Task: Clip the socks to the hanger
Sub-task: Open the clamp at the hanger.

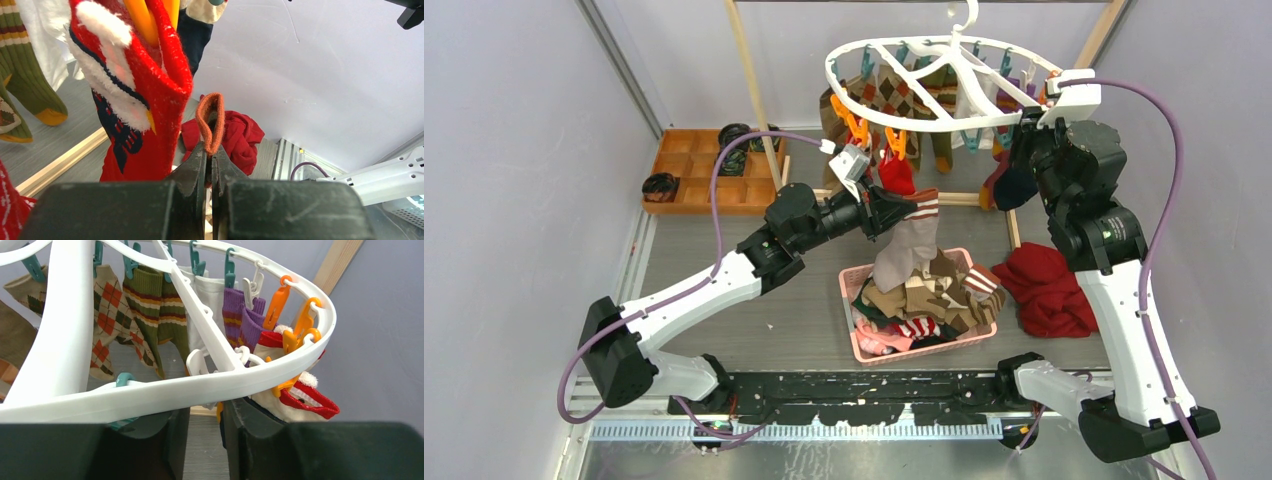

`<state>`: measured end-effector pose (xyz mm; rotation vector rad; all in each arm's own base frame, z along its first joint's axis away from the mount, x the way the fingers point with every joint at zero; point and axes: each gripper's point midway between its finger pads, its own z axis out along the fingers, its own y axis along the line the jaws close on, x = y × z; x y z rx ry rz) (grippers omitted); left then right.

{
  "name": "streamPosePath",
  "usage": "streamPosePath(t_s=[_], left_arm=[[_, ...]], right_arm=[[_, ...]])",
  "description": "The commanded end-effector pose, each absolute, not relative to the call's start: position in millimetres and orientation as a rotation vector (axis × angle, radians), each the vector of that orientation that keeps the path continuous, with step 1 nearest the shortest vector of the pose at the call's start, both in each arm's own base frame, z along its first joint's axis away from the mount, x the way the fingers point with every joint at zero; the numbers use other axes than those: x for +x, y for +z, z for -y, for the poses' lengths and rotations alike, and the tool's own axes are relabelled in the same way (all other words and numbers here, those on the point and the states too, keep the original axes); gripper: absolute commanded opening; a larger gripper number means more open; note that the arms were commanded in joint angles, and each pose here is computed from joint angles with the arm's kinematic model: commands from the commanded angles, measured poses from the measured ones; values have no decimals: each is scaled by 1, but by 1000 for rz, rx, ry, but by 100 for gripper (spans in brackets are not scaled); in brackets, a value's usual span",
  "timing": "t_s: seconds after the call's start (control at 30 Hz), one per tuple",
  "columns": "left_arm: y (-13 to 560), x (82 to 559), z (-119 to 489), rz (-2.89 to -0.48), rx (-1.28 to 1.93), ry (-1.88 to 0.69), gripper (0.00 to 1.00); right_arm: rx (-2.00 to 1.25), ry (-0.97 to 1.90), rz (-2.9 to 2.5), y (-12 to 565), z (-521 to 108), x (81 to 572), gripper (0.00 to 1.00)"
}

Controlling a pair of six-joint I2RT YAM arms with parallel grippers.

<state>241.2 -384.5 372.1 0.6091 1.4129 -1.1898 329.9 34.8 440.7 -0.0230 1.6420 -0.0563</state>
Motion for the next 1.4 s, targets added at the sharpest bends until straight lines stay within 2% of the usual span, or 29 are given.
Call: streamPosePath(t_s=[0.0,0.27,0.5,0.8,1.07,1.37], left_arm=[[406,242,384,-1293,607,-1198,0],[413,239,391,-1251,631,-1233,0],[418,236,401,-1211,653,-1247,0],[416,238,403,-1215,644,-1250,0],[412,231,397,-1219,670,-1240,0],[406,220,384,-1210,680,-1237,0]], right_arm=[[-1,-62,-1585,457,-31,331,32],[18,-21,-1588,459,-34,328,20],[17,8,-1597,456,-38,325,18],[31,-5,-1595,456,-33,316,47],[37,-21,-1615,452,-21,277,71],[-45,86,-1683,443,-41,270,82]])
